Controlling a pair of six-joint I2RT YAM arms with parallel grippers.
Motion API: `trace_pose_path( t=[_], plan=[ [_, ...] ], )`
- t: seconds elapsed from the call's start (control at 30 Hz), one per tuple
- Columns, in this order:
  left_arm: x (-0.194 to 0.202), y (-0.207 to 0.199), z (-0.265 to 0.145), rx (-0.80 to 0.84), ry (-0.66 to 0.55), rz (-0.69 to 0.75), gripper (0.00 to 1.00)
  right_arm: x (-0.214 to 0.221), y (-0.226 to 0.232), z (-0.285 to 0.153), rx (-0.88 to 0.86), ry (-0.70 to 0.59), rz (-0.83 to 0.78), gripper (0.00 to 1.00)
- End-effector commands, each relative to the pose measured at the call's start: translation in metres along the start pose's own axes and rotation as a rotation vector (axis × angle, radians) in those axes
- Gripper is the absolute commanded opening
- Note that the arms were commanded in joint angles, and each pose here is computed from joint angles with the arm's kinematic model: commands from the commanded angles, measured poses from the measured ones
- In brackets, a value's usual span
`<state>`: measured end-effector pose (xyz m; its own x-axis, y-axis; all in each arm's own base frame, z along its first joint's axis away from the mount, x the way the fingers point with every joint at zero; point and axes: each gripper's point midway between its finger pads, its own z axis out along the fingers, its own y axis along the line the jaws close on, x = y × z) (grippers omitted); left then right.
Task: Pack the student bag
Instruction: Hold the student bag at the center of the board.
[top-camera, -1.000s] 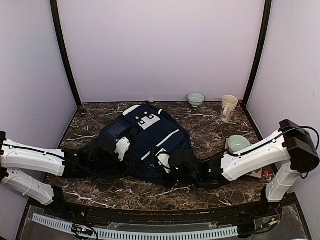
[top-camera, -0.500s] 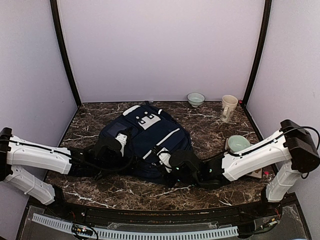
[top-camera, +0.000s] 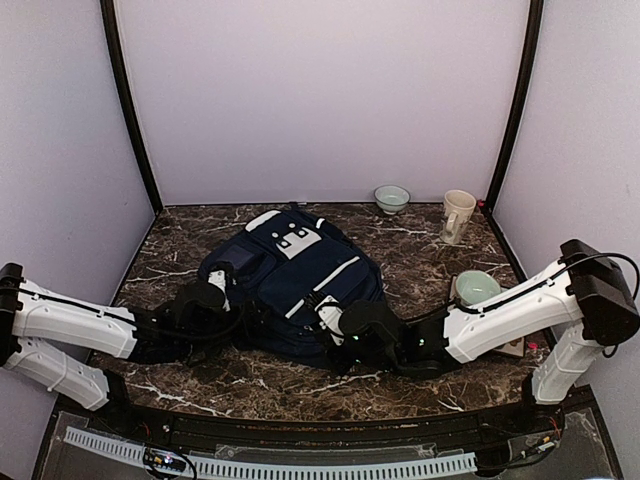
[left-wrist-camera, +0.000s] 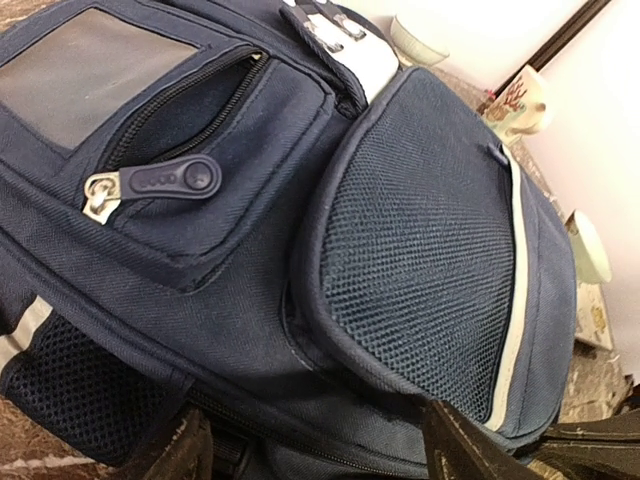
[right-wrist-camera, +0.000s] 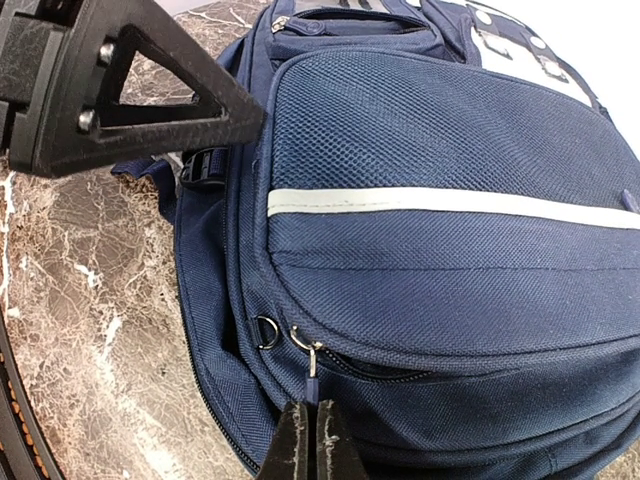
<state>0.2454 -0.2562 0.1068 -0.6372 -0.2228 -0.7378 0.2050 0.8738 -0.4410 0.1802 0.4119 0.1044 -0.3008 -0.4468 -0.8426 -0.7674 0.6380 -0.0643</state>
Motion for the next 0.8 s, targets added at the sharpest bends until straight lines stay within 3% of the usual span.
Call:
trace_pose_path(
  t=[0.0, 0.2, 0.57, 0.77],
  plan=[
    [-0.019, -0.018, -0.008, 0.114, -0.078, -0.108, 0.74, 0.012, -0.011, 0.005, 0.053, 0.019, -0.013, 0.0],
    [-0.029, -0.028, -0.02, 0.167, -0.132, -0.131, 0.7, 0.012, -0.013, 0.007, 0.058, 0.017, -0.011, 0.0],
    [-0.027, -0.042, 0.003, 0.142, -0.089, -0.073, 0.82, 0.01, -0.012, 0.006, 0.048, 0.014, -0.01, 0.0],
    [-0.023, -0.039, 0.02, 0.17, -0.096, -0.105, 0.72, 0.012, -0.013, 0.005, 0.048, 0.018, -0.007, 0.0]
  ],
)
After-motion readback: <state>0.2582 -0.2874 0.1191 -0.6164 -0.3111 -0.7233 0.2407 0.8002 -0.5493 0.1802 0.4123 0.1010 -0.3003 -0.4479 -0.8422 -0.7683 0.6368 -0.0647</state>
